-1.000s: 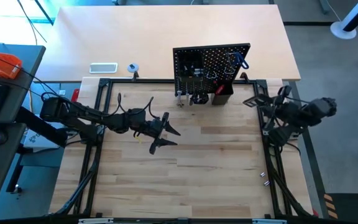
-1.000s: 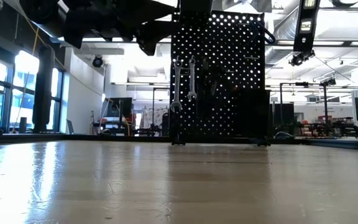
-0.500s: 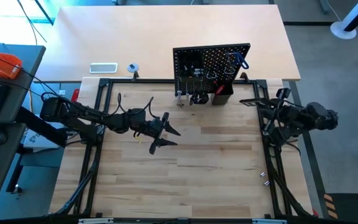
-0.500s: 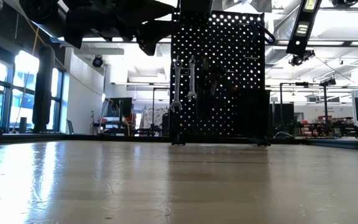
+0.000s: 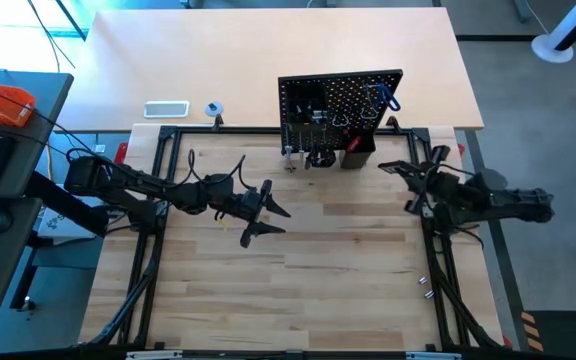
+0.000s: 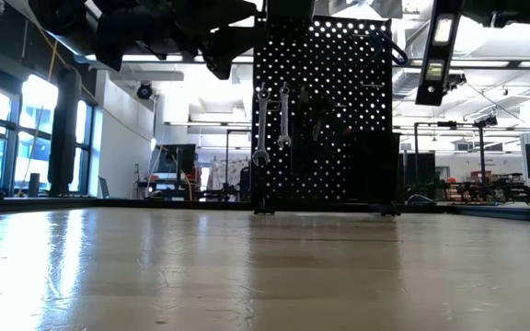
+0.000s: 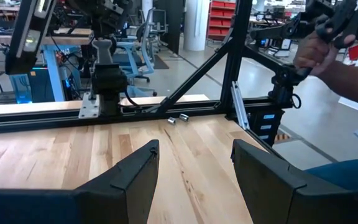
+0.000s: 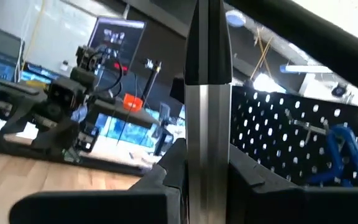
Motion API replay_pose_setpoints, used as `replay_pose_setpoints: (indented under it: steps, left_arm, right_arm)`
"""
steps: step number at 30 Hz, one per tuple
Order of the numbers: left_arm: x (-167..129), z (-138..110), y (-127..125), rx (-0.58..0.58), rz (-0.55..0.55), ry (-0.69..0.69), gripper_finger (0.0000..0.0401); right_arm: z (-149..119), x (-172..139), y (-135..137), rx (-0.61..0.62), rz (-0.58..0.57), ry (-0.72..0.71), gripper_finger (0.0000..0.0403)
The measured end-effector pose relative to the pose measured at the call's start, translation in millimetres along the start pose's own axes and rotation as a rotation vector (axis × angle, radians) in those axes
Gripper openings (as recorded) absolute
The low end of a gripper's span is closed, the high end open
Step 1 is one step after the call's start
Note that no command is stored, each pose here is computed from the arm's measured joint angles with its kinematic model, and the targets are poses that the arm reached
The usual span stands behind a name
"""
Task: Hang tools onto peg board
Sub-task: Put the black spirit level into the bottom black bin on the peg board
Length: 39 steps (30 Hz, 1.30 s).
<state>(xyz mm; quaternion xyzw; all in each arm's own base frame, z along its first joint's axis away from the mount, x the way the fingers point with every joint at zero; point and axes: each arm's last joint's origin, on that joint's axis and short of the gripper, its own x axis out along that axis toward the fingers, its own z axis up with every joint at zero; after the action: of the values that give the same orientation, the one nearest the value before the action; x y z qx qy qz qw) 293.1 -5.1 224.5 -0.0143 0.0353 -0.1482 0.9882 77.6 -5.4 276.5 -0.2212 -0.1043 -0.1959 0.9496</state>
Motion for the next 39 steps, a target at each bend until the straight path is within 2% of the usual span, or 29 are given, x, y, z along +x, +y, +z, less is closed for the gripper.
replay_pose_setpoints:
  steps: [6, 14, 18, 25, 32, 39]
  left_arm:
    - [0, 0, 0, -0.004, 0.000, 0.001, 0.0197]
    - [0, -1, 0, -0.017, 0.000, 0.010, 0.0197]
    - [0, -2, 0, -0.020, -0.002, 0.015, 0.0197]
    - [0, -4, 0, -0.027, -0.002, 0.038, 0.0197]
    - [0, -4, 0, -0.027, -0.002, 0.038, 0.0197]
    - [0, -4, -1, -0.028, -0.003, 0.041, 0.0197]
  right_arm:
    - [-6, 12, -3, -0.033, -0.019, -0.020, 0.0047]
    - [-22, 36, -13, -0.016, 0.032, -0.003, 0.0047]
    - [-26, 44, -25, -0.010, 0.041, -0.046, 0.0047]
    - [-49, 57, -45, 0.032, 0.087, 0.025, 0.0047]
    - [-45, 77, -69, 0.035, 0.159, -0.013, 0.0047]
    - [-61, 103, -88, 0.073, 0.242, 0.084, 0.0047]
